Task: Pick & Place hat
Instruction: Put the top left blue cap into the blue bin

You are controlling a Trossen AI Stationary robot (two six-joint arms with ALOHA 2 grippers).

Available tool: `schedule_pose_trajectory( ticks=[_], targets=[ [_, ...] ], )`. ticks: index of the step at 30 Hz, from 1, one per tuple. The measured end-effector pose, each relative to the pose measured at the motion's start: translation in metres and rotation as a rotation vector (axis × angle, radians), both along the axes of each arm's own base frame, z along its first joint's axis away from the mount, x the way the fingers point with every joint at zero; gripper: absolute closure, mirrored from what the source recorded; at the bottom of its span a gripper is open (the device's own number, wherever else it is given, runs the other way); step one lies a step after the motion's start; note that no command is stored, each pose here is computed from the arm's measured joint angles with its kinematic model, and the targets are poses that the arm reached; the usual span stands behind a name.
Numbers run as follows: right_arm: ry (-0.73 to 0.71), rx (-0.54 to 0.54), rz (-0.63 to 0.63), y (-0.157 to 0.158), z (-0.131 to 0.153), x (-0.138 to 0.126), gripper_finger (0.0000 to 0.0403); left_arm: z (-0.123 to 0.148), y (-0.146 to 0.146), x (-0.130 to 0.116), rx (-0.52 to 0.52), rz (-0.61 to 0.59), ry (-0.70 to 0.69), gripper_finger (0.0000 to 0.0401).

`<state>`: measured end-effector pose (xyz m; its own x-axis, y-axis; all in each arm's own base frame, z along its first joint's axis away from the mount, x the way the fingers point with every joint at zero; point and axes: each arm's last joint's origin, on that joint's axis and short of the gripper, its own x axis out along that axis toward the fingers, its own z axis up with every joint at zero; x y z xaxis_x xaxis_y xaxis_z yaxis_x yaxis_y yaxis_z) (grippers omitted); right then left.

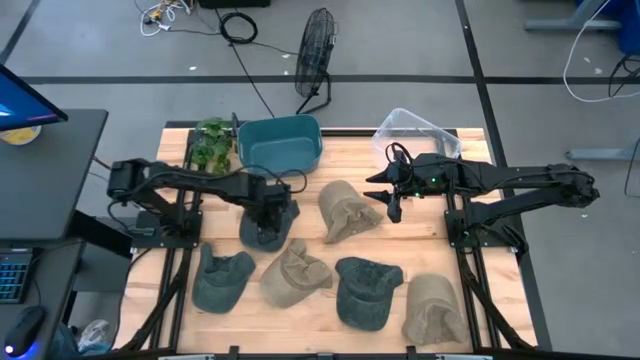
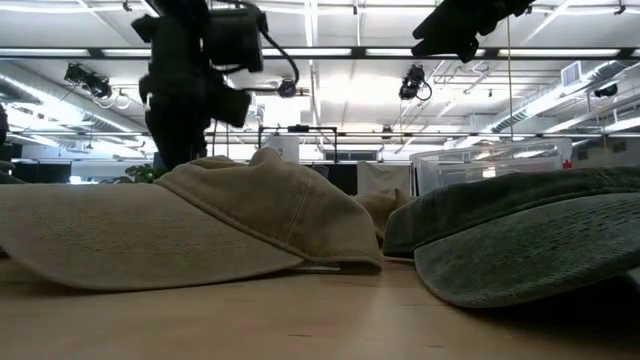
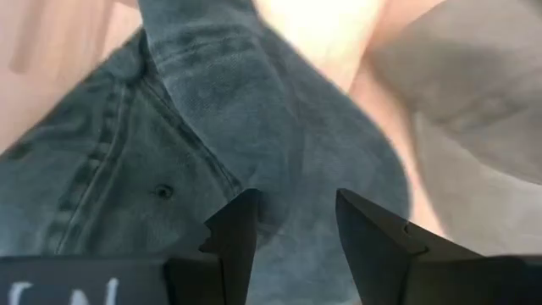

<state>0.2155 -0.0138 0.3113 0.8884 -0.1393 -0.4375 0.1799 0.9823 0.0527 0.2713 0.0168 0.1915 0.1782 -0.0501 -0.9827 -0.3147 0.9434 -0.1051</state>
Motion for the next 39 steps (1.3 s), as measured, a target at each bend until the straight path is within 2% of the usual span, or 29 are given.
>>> schedule_pose_trajectory(
  ticks=[6,9,12,13,17,23,26,31,35,39],
  targets=[
    [0.001,0.0,0.0,0.0,0.0,0.0,0.0215,-0.022,0.002,0.007,0.022,-0.012,0.083,0.0248],
    [0.001,0.0,0.001,0.0,0.0,0.0,0.0215,-0.024,0.002,0.008,0.02,-0.011,0.09,0.0296],
    [0.001,0.0,0.0,0.0,0.0,0.0,0.0215,-0.023,0.002,0.007,0.021,-0.008,0.089,0.0372],
    [0.001,0.0,0.001,0.0,0.0,0.0,0.0215,-0.021,0.002,0.007,0.017,0.004,0.085,0.0384],
    [0.003,0.0,0.0,0.0,0.0,0.0,0.0215,-0.012,0.0,0.006,-0.001,0.039,0.061,0.039],
    [0.008,0.0,0.0,0.0,-0.001,0.0,0.0215,0.031,-0.005,0.013,-0.01,0.074,-0.036,0.0395],
    [0.006,0.02,-0.009,0.0,-0.001,0.0,0.0215,0.065,-0.006,0.017,-0.02,0.112,-0.096,0.0395],
    [0.003,0.04,-0.019,0.0,-0.001,0.0,0.0215,0.124,-0.005,0.025,-0.008,0.103,-0.244,0.0396],
    [0.003,0.04,-0.019,0.0,-0.001,0.0,0.0215,0.166,0.006,0.024,0.134,0.128,-0.35,0.0397],
    [0.001,0.04,-0.019,0.0,-0.001,0.0,0.0215,0.186,0.028,0.017,0.261,0.209,-0.363,0.0397]
  ],
)
